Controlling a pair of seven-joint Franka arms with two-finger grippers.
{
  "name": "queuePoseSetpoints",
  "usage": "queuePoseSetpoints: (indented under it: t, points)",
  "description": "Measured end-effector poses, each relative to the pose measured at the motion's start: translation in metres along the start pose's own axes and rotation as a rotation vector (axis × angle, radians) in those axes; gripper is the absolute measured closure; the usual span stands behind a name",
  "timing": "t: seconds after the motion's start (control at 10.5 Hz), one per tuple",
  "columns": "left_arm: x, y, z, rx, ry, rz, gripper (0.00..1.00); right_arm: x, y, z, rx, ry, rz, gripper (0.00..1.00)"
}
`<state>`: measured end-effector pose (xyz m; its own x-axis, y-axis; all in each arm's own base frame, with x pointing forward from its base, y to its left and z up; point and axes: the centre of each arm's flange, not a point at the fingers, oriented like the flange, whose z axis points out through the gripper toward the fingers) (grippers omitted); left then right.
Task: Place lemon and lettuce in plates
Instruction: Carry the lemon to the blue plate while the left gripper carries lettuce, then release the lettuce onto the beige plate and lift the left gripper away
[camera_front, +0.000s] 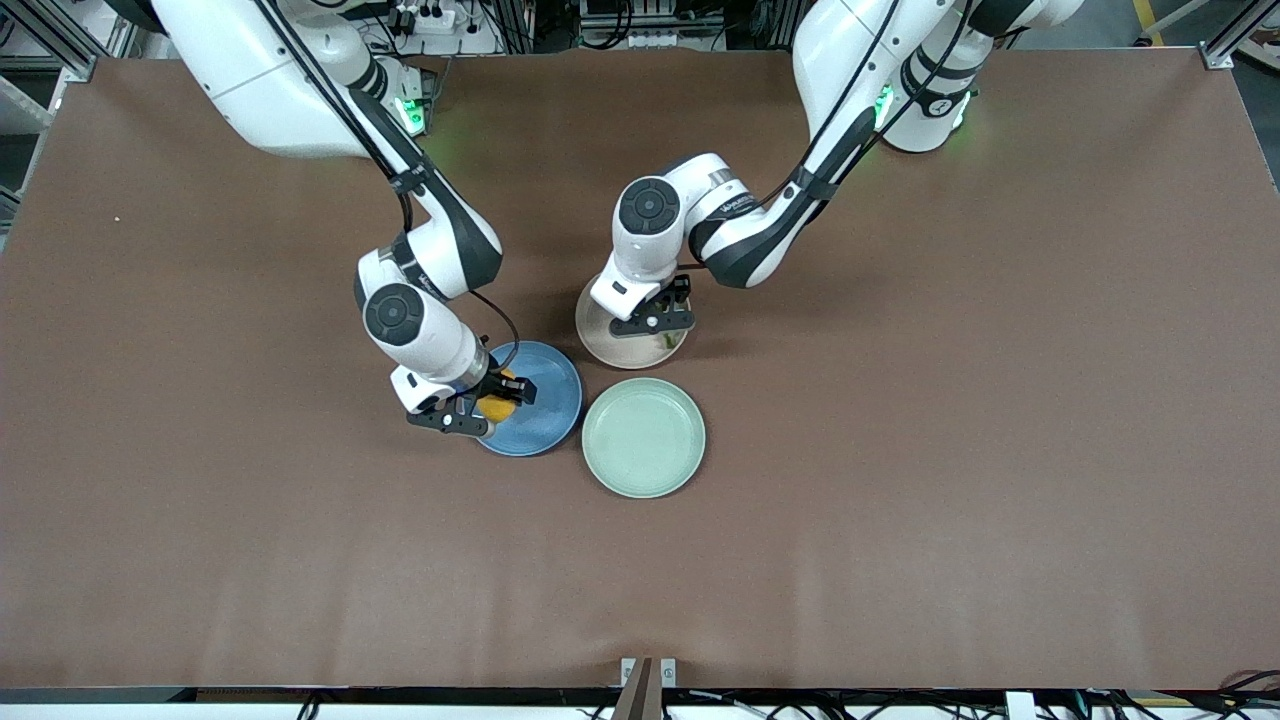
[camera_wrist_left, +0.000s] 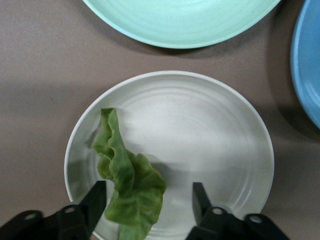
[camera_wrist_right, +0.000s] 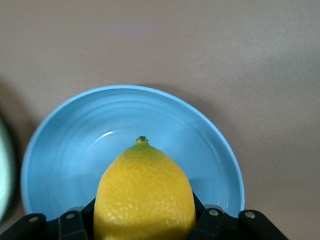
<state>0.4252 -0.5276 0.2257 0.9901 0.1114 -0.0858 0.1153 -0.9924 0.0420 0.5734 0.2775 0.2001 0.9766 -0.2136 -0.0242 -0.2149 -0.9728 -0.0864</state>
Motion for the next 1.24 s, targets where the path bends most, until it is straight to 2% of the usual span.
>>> queuePoseSetpoints:
  t: [0.1, 0.19, 0.48, 0.67, 0.76, 1.05, 1.24]
  points:
    - [0.009, -0.004, -0.003, 0.002, 0.017, -0.006, 0.04, -0.003, 0.000, 0.010, -0.017, -0.005, 0.004, 0.41]
    - [0.023, -0.010, -0.010, 0.003, 0.044, -0.017, 0.00, -0.007, -0.003, 0.018, -0.023, -0.013, 0.003, 0.41]
    - [0.086, -0.051, -0.046, -0.016, 0.105, -0.054, 0.00, -0.017, -0.017, 0.023, -0.029, -0.011, -0.011, 0.41]
    - [0.131, -0.097, -0.065, 0.002, 0.109, -0.038, 0.00, -0.017, -0.017, 0.024, -0.036, -0.008, -0.020, 0.41]
    - [0.151, -0.121, -0.072, 0.012, 0.107, -0.030, 0.00, -0.017, -0.017, 0.024, -0.043, -0.001, -0.034, 0.35]
    - [0.194, -0.178, -0.082, 0.019, 0.111, -0.011, 0.00, -0.015, -0.019, 0.021, -0.049, 0.016, -0.049, 0.00]
    - [0.216, -0.212, -0.093, 0.022, 0.119, 0.002, 0.00, -0.007, -0.026, 0.010, -0.035, 0.035, -0.018, 0.00]
